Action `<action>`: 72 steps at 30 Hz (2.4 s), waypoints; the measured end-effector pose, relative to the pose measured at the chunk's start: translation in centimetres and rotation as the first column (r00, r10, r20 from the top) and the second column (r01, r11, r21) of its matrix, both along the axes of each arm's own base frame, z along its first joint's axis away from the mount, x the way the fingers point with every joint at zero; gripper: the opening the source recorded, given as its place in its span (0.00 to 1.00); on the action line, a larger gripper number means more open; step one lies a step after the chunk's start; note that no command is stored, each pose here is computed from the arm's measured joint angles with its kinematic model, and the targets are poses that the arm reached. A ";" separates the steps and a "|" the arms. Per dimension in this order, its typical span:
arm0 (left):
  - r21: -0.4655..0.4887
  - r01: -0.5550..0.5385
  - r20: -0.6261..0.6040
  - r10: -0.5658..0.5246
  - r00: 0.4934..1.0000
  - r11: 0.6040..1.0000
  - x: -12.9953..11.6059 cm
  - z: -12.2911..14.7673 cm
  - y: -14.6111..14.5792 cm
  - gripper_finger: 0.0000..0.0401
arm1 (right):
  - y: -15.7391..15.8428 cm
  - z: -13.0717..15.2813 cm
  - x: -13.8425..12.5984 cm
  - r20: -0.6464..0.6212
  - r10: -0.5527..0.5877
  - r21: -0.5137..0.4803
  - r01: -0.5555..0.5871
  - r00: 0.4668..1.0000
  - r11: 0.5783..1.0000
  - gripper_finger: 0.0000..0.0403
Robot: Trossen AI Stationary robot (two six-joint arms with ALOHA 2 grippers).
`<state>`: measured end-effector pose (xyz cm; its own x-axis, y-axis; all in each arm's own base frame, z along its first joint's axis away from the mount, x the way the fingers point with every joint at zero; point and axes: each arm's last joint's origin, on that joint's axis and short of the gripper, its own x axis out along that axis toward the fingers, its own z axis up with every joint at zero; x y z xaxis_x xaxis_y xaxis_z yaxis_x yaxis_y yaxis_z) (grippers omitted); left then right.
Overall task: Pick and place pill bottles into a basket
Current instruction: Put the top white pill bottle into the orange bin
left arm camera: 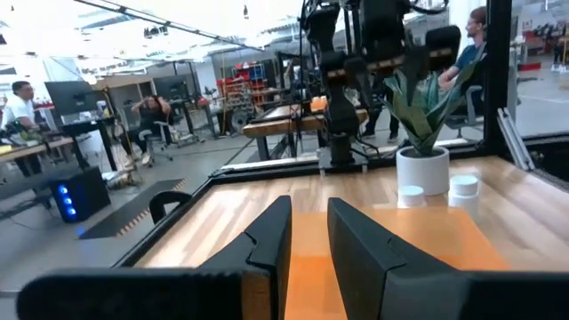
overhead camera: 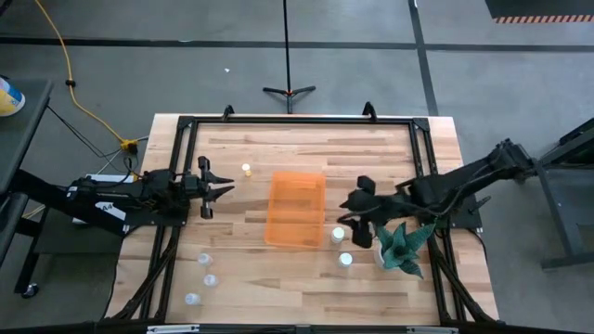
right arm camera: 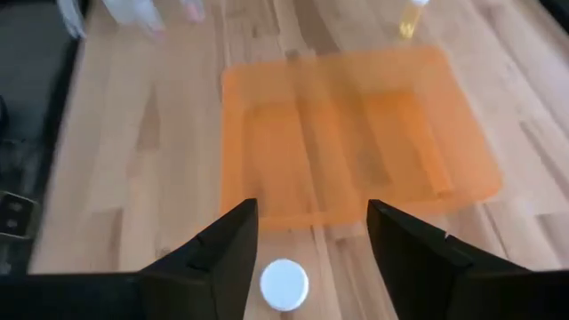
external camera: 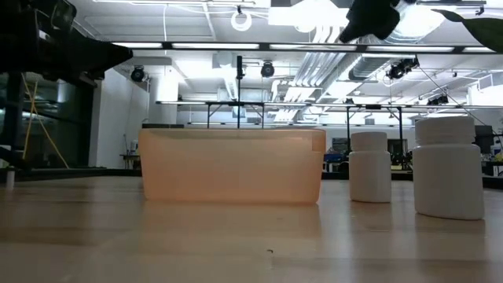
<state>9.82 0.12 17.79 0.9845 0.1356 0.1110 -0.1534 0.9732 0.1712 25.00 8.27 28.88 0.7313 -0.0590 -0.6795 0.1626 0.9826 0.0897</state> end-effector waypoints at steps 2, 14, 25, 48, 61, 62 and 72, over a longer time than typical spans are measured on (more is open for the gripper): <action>0.019 -0.002 -0.004 0.002 1.000 1.000 0.0 0.0 0.0 0.28 | 0.4 -1.0 0.6 -0.037 -0.010 0.000 0.010 0.999 1.000 0.56; 0.041 -0.008 -0.009 0.008 1.000 0.999 0.0 0.0 0.0 0.28 | 1.0 -4.3 3.1 -0.135 0.002 0.039 0.003 0.991 0.999 0.64; 0.045 -0.008 -0.009 0.009 1.000 0.999 0.0 0.0 0.0 0.28 | 0.8 -6.5 4.1 -0.230 0.021 0.055 -0.008 0.973 0.998 0.64; 0.046 -0.008 -0.009 0.008 1.000 0.999 0.0 0.0 0.0 0.28 | 1.1 -10.1 4.5 -0.416 0.010 0.027 0.001 0.909 1.000 0.64; 0.090 -0.012 -0.015 0.014 1.000 0.996 0.0 0.0 0.0 0.28 | 1.2 -10.4 4.8 -0.408 0.012 0.039 0.004 0.913 0.999 0.62; 0.093 -0.013 -0.016 0.014 1.000 0.996 0.0 0.0 0.0 0.28 | 1.2 -10.4 4.8 -0.408 0.013 0.038 0.003 0.913 0.999 0.60; 0.090 -0.042 -0.016 0.044 0.999 0.995 0.0 0.0 0.1 0.28 | 1.3 -10.5 4.8 -0.420 0.050 0.082 -0.017 0.906 0.997 0.45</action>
